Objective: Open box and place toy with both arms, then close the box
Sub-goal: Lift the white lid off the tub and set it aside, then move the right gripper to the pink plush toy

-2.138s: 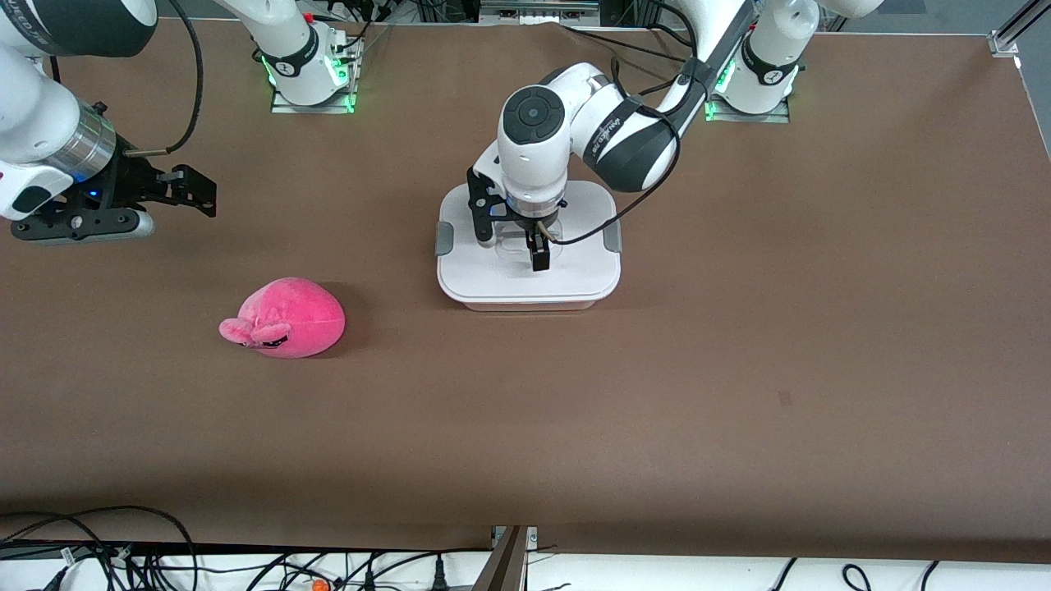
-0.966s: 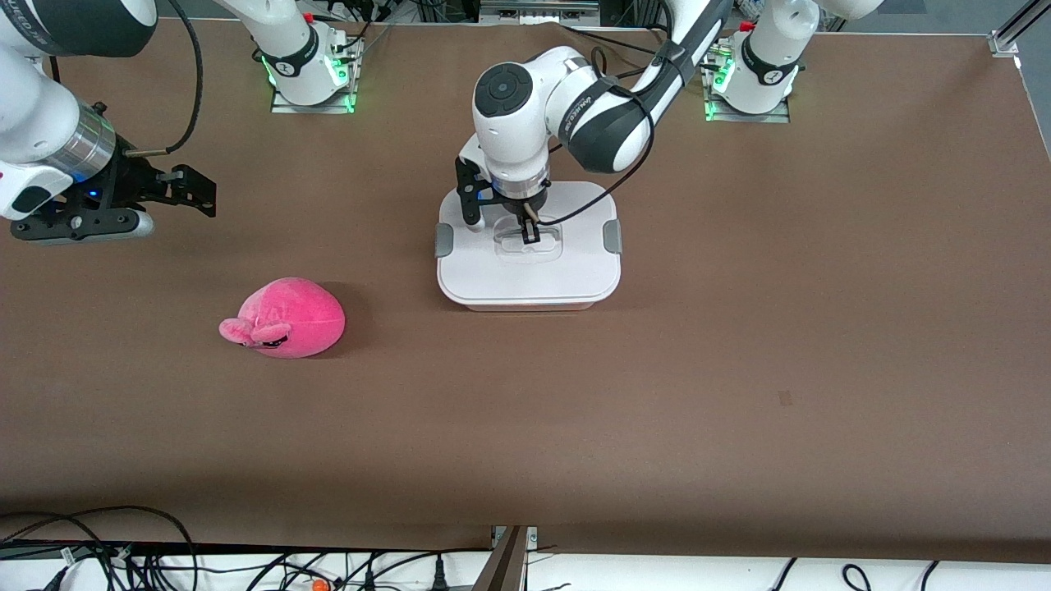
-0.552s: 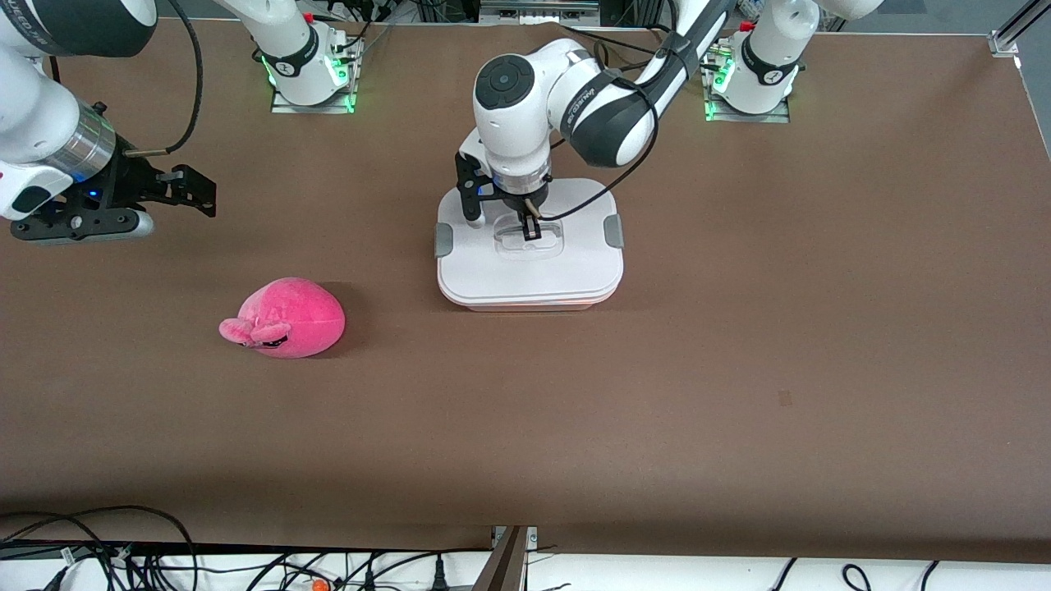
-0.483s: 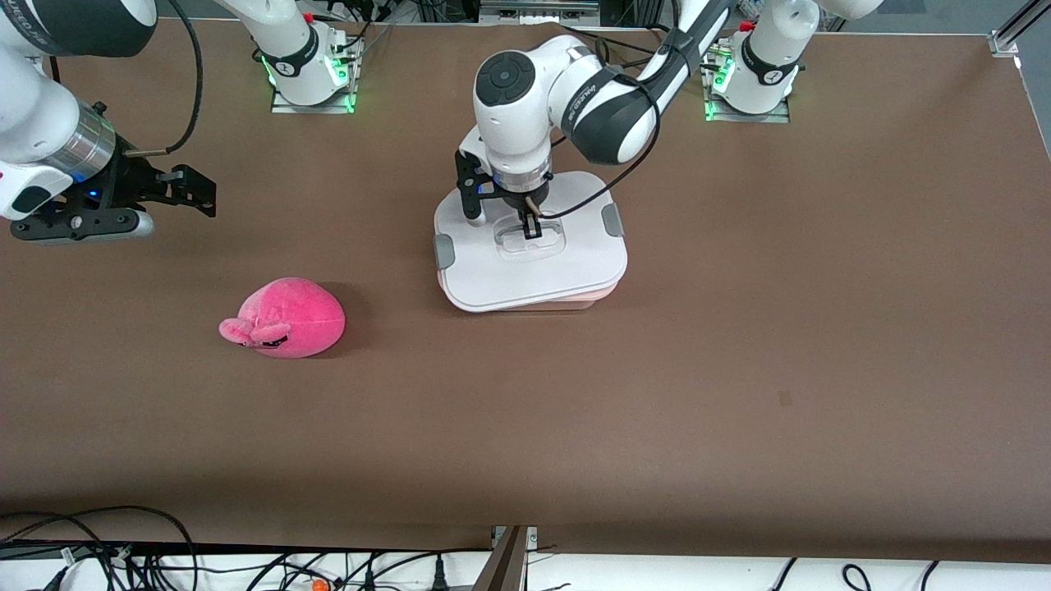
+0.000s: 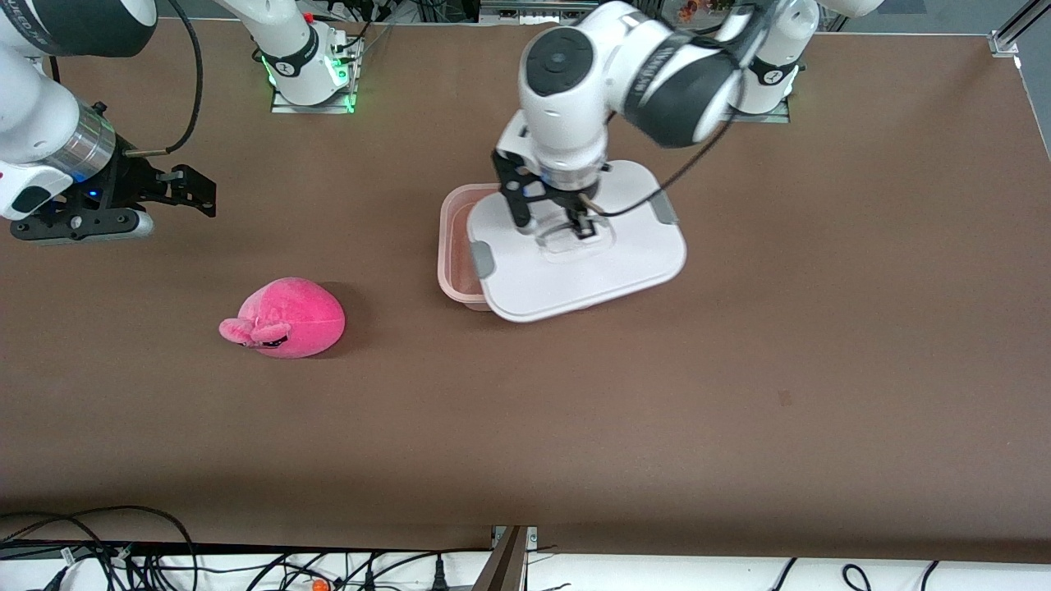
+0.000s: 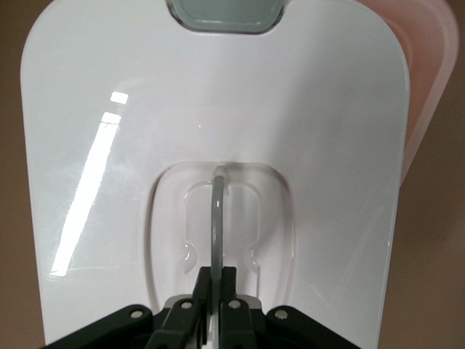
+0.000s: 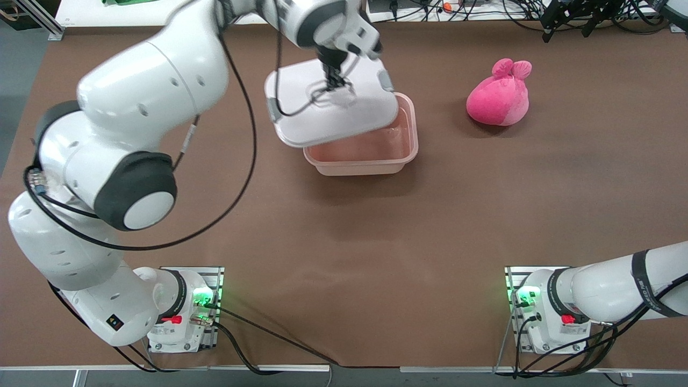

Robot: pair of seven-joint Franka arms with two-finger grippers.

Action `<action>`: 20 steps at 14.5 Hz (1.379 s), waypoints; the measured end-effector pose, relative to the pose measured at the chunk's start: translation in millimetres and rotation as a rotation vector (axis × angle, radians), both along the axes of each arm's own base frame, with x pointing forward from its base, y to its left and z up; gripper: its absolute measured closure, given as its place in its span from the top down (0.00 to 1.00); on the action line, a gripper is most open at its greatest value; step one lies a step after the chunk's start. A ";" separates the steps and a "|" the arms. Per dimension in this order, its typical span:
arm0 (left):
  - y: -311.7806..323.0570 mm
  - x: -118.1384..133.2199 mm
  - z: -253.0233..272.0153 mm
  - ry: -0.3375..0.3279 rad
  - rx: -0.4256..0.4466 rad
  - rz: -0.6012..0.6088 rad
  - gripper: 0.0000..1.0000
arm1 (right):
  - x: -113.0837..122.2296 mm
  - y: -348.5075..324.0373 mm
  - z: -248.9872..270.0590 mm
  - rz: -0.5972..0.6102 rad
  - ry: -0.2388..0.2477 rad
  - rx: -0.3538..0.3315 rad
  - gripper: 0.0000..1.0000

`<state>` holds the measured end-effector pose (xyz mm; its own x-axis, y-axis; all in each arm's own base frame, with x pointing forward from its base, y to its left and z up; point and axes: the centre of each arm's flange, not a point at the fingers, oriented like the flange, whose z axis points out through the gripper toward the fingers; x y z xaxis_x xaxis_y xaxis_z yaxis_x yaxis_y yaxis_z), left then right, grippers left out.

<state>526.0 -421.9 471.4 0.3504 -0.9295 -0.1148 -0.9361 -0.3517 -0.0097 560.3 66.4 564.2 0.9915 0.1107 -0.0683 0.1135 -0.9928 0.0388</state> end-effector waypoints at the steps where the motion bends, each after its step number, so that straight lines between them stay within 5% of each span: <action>1: 26.6 14.8 10.3 0.007 -0.003 0.003 0.07 | 0.0 0.0 0.0 0.000 0.000 0.000 1.00; 10: 303.7 110.7 64.6 0.119 -0.031 -0.075 0.07 | 0.0 -0.1 0.0 0.000 0.000 0.000 1.00; 20: 477.5 120.4 58.1 0.160 -0.050 -0.137 0.07 | 0.1 -0.8 0.0 -0.001 0.000 0.000 1.00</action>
<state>646.4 55.6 529.5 0.2011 -0.9732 -0.1116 -0.9633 -0.2172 0.1575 560.3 65.7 564.2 0.9916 0.1094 -0.0686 0.1122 -0.9929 0.0388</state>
